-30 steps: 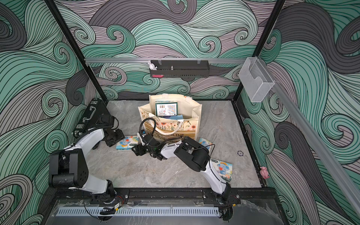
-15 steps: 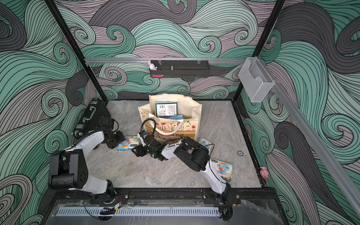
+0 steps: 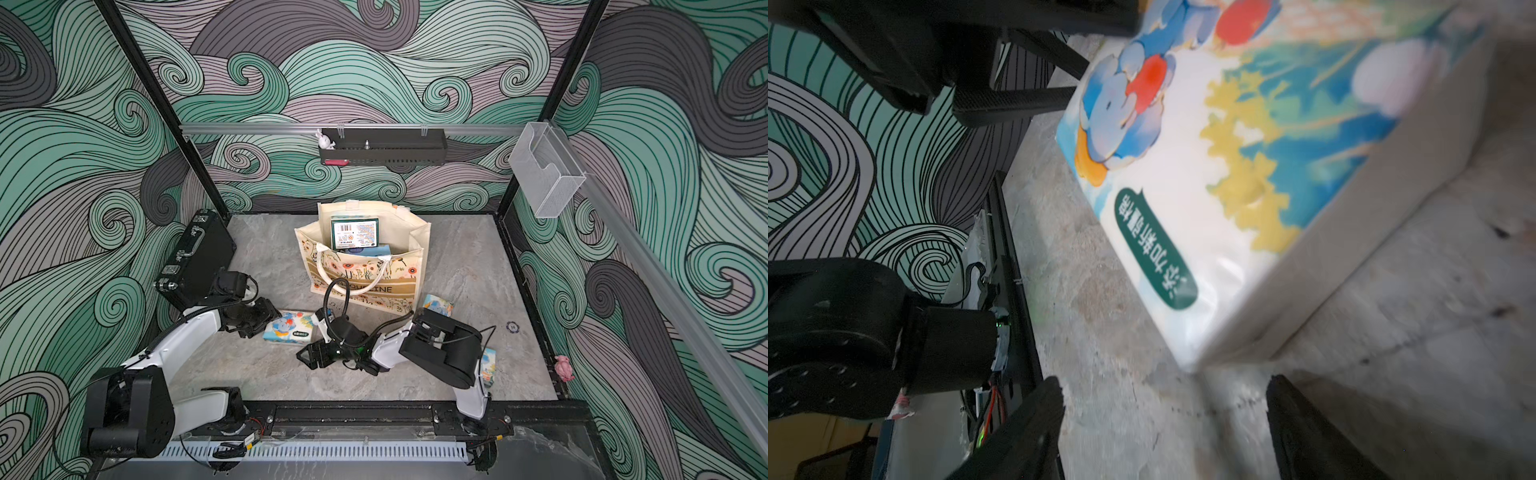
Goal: Put tissues into the canvas bag
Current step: Move the pack of facial tissues to the center of the board, then pick up the pack of facial tissues from the center of the board.
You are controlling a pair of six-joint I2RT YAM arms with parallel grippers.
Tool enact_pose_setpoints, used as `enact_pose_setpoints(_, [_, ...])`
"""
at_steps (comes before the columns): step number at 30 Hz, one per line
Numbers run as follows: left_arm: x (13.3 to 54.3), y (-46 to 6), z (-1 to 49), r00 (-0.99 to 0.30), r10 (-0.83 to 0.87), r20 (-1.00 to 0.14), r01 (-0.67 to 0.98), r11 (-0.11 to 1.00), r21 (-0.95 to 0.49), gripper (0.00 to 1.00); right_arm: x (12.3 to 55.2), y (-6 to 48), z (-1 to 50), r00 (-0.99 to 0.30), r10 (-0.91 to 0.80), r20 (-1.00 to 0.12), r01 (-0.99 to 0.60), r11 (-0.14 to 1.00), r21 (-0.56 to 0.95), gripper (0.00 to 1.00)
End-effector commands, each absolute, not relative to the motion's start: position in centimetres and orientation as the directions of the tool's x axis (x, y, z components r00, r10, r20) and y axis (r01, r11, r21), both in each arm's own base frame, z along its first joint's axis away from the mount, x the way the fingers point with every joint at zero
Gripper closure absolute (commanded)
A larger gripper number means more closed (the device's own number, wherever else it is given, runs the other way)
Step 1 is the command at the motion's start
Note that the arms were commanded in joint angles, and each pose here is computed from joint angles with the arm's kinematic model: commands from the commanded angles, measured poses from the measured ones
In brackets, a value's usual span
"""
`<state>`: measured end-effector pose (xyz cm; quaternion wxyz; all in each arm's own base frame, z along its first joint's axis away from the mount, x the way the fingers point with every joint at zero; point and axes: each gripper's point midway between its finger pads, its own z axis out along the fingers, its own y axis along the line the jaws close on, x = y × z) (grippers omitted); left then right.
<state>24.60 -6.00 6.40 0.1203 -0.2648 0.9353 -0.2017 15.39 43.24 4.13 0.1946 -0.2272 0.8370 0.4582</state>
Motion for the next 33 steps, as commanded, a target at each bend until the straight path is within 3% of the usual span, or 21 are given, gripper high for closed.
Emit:
enact_pose_setpoints(1, [24.3,-8.4,7.2,-0.849,-0.518,-0.109,-0.402,0.764,-0.504,0.43,15.0,40.8,3.6,-0.873,-0.154,-0.462,-0.467,0.534,0.705,0.19])
enact_pose_setpoints(9, [22.8,-10.3,5.4,-0.9,-0.424,-0.106,-0.336,0.826,-0.452,0.44,18.7,37.6,2.9,-0.947,0.042,-0.319,-0.23,0.606,0.762,0.11])
enact_pose_setpoints(16, [22.7,-9.6,5.4,-0.896,-0.424,-0.133,-0.338,0.845,-0.414,0.47,23.1,35.9,2.4,-0.936,0.094,-0.338,-0.194,0.665,0.721,0.1])
enact_pose_setpoints(20, [22.2,-9.5,4.7,-0.896,-0.43,-0.112,-0.357,0.848,-0.392,0.59,24.0,38.1,3.0,-0.949,0.048,-0.311,-0.215,0.623,0.752,0.11])
enact_pose_setpoints(33, [20.5,-8.3,2.6,-0.895,-0.445,-0.014,-0.427,0.867,-0.259,0.66,22.3,43.3,4.2,-0.976,-0.051,-0.214,-0.217,0.37,0.903,0.13])
